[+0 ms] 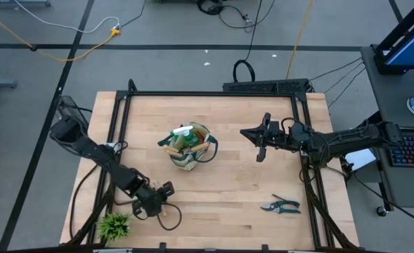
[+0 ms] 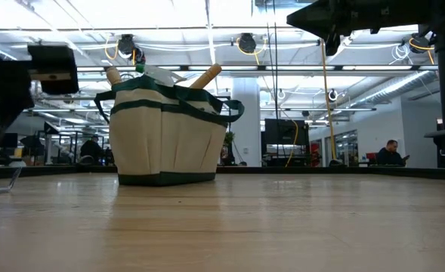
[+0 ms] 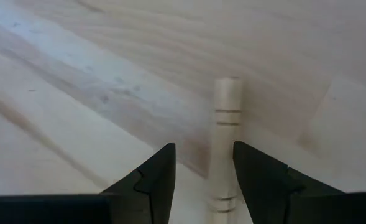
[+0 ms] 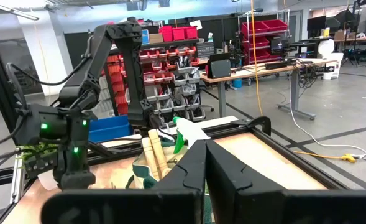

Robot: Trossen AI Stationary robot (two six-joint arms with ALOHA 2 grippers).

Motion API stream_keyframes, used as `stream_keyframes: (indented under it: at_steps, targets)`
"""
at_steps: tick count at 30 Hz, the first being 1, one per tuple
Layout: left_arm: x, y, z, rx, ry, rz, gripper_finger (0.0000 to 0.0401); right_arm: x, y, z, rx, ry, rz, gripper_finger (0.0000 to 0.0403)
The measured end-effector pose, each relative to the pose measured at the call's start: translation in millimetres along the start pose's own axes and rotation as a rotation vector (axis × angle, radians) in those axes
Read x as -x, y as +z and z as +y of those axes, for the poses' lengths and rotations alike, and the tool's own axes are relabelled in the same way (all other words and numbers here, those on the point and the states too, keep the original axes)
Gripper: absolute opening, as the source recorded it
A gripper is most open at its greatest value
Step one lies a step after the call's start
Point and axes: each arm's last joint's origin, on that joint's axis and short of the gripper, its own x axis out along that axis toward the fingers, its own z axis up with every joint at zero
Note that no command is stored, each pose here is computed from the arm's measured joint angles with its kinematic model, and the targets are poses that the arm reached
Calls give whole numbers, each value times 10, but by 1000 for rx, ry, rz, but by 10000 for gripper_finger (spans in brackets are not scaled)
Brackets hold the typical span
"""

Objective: Pick & Place Garden tools in Gardening bag
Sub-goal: Put the brown hand rake into the green gardening bag

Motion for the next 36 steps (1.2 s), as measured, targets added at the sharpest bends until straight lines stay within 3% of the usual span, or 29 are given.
stream_keyframes:
  at_steps: [6,14,19,23,31,36]
  targets:
    - [-131,-41,-34,1,-77,28,168,0,0,0,0,0,0,2]
    - [-194,-31,-11,6,-72,16,165,0,-2,0,1,0,2,2]
    - [-207,-9,23,22,-45,-16,119,0,-24,-3,6,-3,24,2]
    - [-209,8,67,91,-20,-47,62,0,-32,-4,8,-4,32,2]
    - [-179,-40,167,313,-20,-55,60,0,-29,-4,7,-4,29,2]
    - [28,7,287,387,-18,-151,60,0,-28,-4,7,-4,28,2]
